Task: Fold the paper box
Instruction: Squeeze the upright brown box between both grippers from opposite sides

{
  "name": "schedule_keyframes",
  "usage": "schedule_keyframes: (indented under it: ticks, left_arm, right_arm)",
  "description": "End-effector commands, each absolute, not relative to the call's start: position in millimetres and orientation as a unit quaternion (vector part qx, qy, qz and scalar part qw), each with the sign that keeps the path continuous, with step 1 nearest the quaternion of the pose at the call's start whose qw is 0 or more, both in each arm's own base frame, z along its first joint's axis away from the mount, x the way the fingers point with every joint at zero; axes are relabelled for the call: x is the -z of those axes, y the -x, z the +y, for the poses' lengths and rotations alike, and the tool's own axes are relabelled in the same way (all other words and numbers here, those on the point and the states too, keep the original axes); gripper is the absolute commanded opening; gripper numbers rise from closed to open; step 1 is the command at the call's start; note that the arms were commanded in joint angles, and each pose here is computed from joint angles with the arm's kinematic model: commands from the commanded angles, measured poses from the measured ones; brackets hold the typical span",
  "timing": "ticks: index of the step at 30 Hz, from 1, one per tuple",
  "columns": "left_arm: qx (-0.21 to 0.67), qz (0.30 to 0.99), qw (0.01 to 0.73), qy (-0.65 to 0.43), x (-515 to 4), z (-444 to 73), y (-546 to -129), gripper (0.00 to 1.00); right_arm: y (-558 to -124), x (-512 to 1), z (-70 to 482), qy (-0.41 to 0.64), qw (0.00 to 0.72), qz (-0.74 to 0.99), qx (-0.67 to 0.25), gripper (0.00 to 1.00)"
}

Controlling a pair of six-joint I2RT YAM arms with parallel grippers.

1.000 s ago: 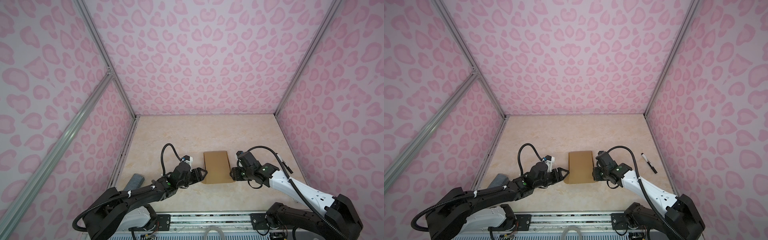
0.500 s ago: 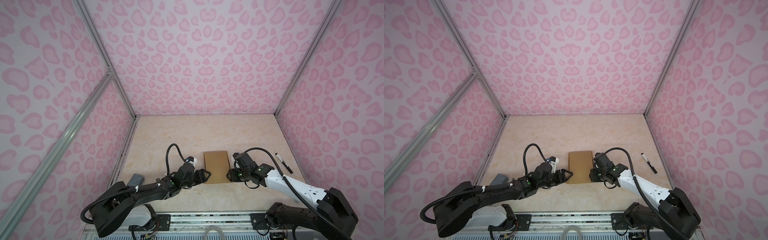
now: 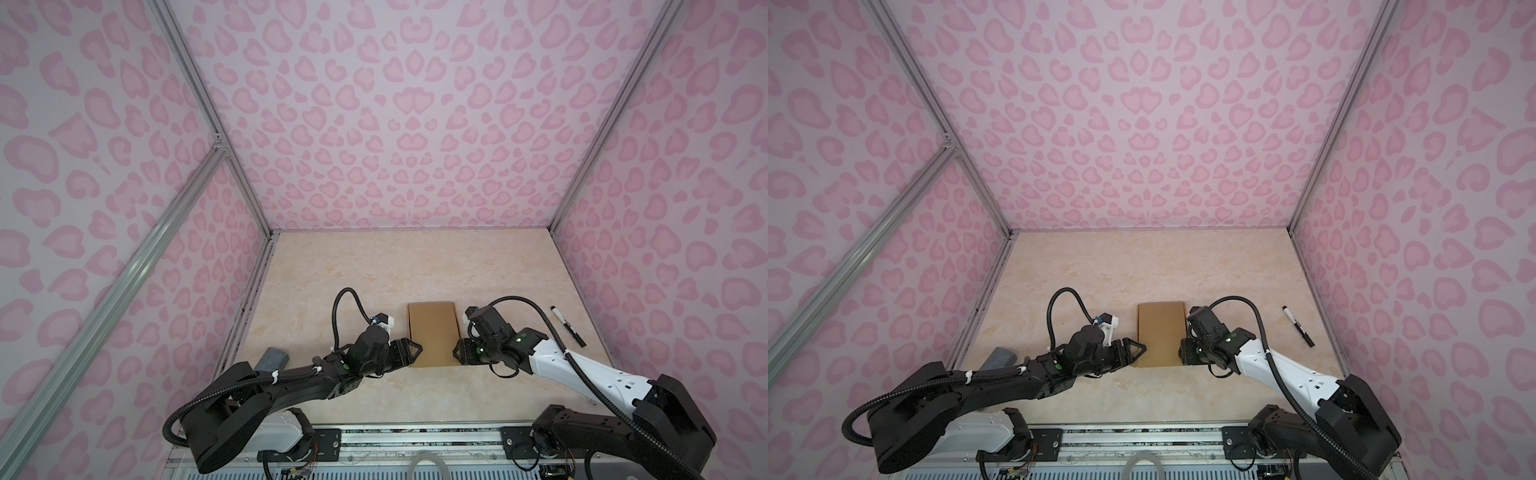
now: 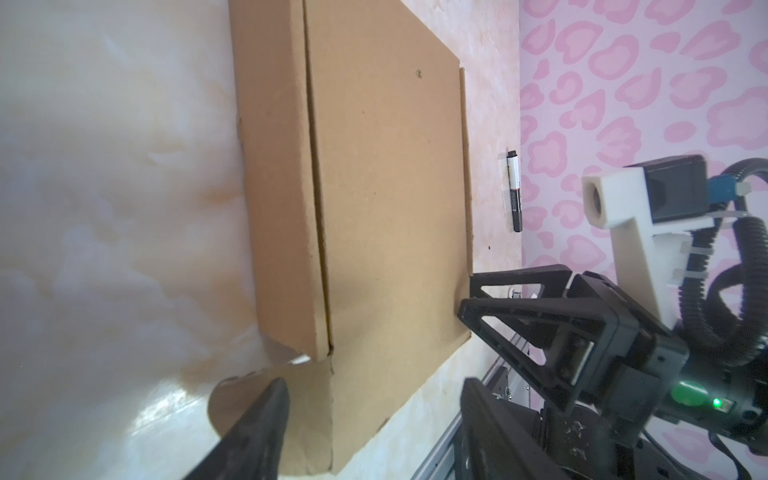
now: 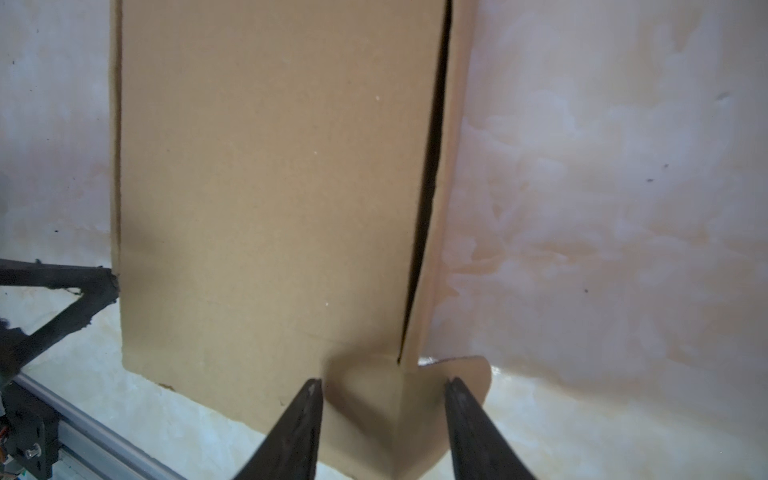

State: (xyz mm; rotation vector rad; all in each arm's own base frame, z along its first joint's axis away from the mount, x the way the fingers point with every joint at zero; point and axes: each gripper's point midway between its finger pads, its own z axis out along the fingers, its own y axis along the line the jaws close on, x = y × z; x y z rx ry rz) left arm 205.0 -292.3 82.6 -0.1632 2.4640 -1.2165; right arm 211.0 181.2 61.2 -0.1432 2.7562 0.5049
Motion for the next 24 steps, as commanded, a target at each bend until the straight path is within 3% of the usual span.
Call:
schedule_keyframes:
  ticks: [1,24]
  left_arm:
    - [0.440,0.872,0.207,0.056,-88.3,-293.4,-208.7,0.68]
    - [0.442,0.875,0.193,0.054,-79.5,-303.0,-211.1,0.68]
  right_arm:
    - [-209.6,-59.1,178.5,0.053,0.165,0.970,-0.170,0.51]
    - [-213.5,-55.9,188.8,0.046,0.159,0.968,-0.190,0.46]
